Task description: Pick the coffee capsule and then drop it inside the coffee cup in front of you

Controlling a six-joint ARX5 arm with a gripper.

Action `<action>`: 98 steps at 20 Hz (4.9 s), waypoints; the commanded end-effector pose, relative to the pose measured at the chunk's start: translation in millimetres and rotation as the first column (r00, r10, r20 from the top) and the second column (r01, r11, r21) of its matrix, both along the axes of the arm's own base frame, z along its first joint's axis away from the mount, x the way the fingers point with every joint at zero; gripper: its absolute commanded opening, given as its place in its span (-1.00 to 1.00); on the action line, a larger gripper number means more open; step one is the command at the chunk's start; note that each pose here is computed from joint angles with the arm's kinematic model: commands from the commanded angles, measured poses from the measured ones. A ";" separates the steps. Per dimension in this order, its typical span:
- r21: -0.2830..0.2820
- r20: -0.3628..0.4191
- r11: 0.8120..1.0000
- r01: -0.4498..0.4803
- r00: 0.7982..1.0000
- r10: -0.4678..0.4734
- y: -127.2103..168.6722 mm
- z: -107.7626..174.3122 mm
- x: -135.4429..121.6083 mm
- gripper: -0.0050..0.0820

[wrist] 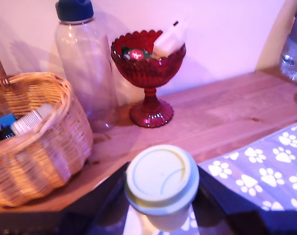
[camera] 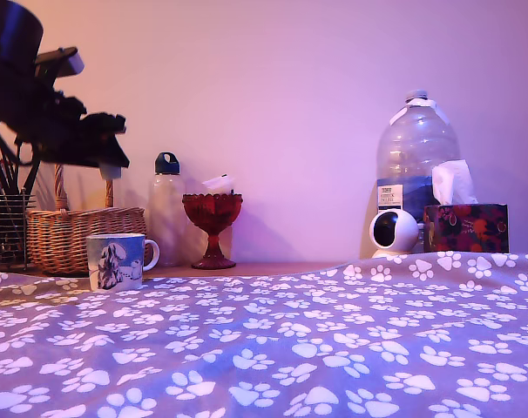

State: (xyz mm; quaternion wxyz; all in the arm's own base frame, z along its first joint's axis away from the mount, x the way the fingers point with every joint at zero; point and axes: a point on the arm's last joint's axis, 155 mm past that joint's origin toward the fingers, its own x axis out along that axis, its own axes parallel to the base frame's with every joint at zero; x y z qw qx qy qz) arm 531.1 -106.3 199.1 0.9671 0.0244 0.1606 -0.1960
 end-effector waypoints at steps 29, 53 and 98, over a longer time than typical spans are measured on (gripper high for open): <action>0.084 -0.388 0.995 -0.062 0.917 0.090 23.0 -93.6 39.9 -0.66; 0.072 -0.347 0.997 0.020 0.938 0.006 10.4 -74.4 36.8 -0.65; -0.095 -0.271 0.980 0.174 0.943 -0.193 -38.4 -2.6 -224.4 -0.93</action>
